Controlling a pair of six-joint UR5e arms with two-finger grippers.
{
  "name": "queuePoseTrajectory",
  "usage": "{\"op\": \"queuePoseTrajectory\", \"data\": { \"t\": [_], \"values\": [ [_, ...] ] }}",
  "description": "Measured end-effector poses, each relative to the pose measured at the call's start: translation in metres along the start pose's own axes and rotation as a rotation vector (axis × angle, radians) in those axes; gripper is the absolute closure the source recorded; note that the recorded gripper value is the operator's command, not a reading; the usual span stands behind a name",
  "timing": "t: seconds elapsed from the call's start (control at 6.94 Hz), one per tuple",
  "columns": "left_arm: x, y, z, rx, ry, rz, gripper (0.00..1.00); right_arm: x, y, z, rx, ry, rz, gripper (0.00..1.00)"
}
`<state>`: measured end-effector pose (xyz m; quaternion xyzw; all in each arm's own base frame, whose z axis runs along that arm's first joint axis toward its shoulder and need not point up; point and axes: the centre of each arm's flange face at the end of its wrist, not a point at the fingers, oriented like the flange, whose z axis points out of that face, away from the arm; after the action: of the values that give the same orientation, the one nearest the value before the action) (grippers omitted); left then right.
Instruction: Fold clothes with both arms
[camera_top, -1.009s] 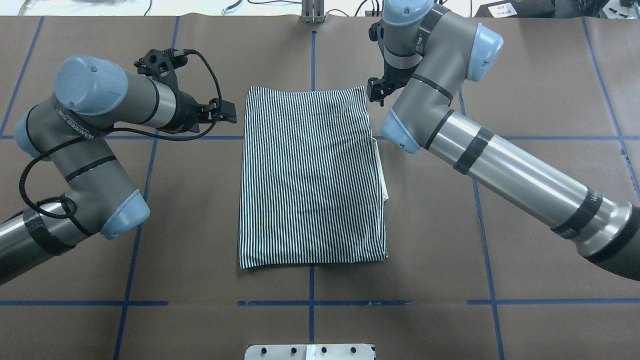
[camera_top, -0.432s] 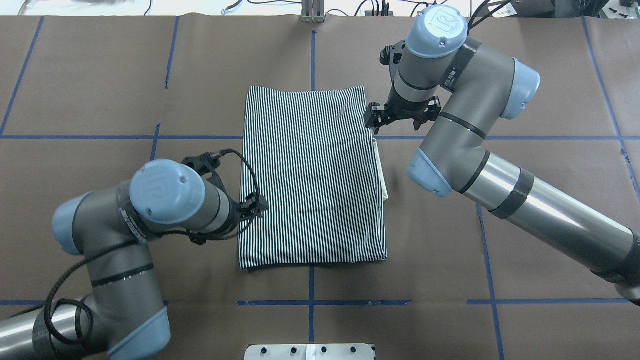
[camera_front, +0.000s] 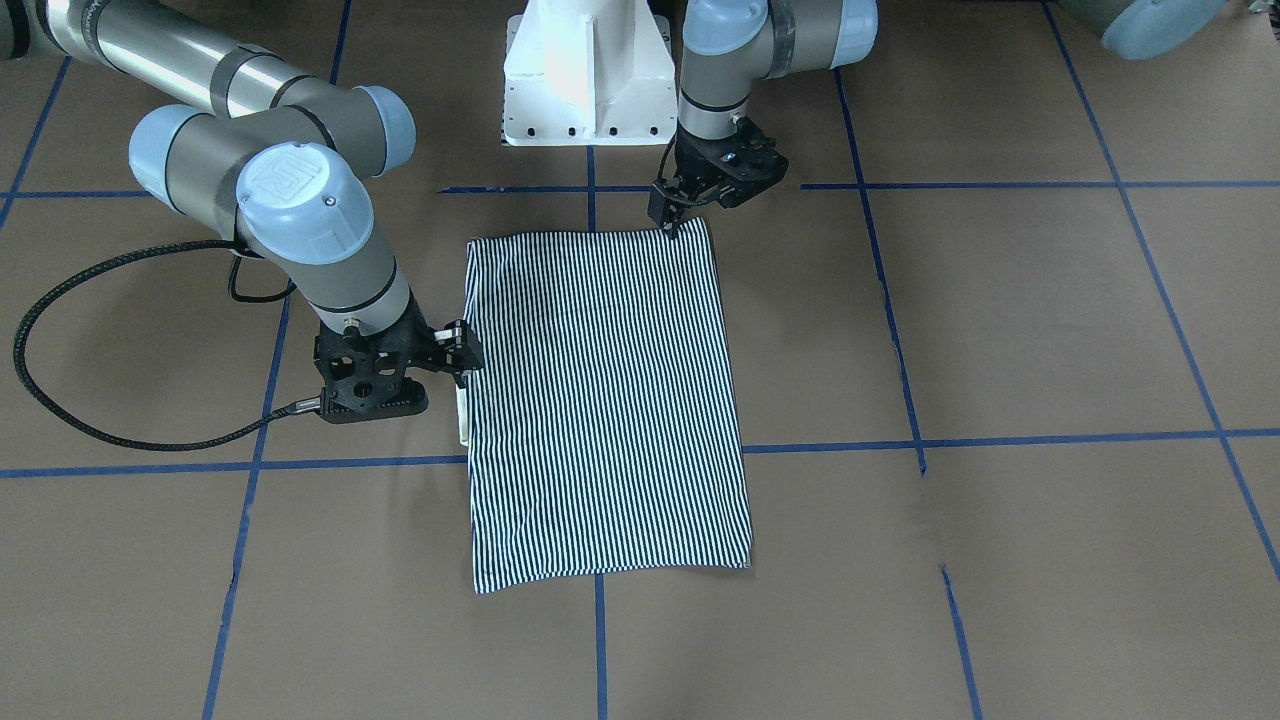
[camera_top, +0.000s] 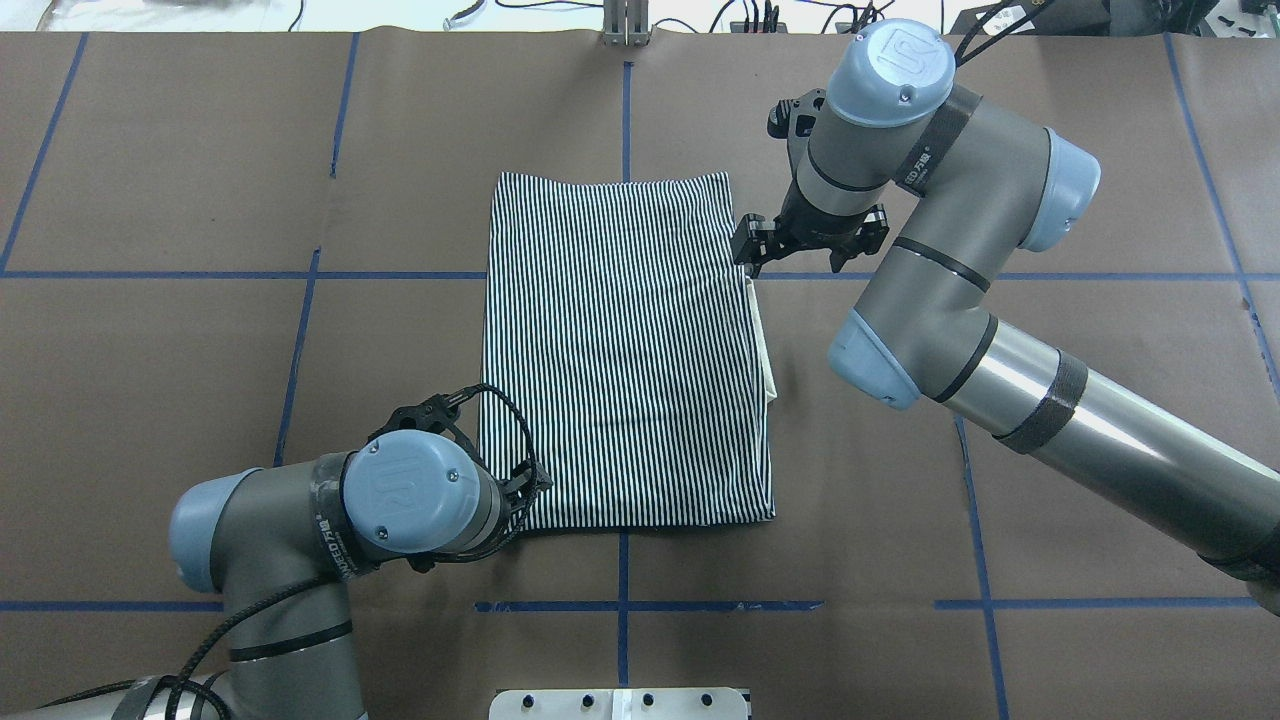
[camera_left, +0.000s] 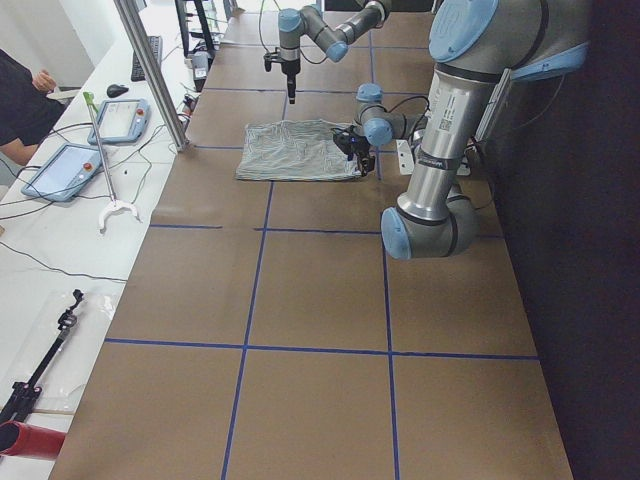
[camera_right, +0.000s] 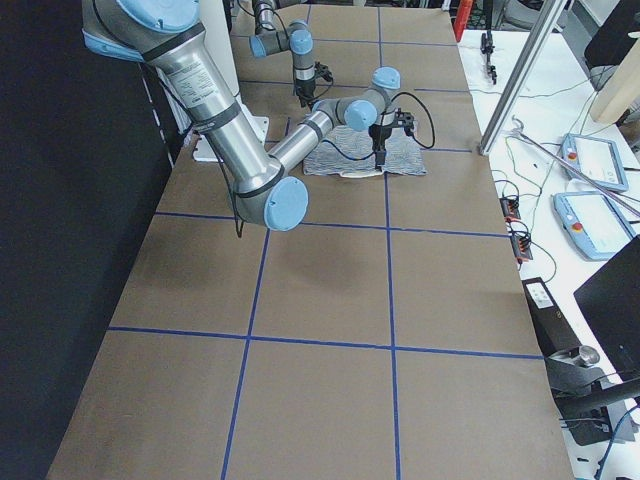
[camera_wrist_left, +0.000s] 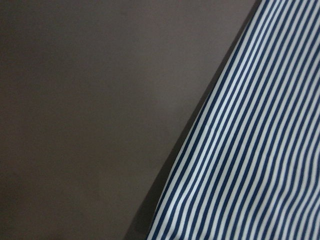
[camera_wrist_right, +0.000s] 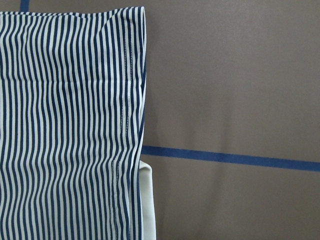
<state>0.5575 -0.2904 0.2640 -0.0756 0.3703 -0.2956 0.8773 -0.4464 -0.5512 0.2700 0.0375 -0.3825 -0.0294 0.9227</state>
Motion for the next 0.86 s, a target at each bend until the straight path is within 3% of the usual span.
{"op": "queuePoseTrajectory", "data": {
  "t": [0.86],
  "values": [
    [0.017,-0.014,0.014,0.045,-0.007,-0.041,0.01,-0.002,0.000,0.000,0.000,-0.002,-0.002,0.00]
  ]
}}
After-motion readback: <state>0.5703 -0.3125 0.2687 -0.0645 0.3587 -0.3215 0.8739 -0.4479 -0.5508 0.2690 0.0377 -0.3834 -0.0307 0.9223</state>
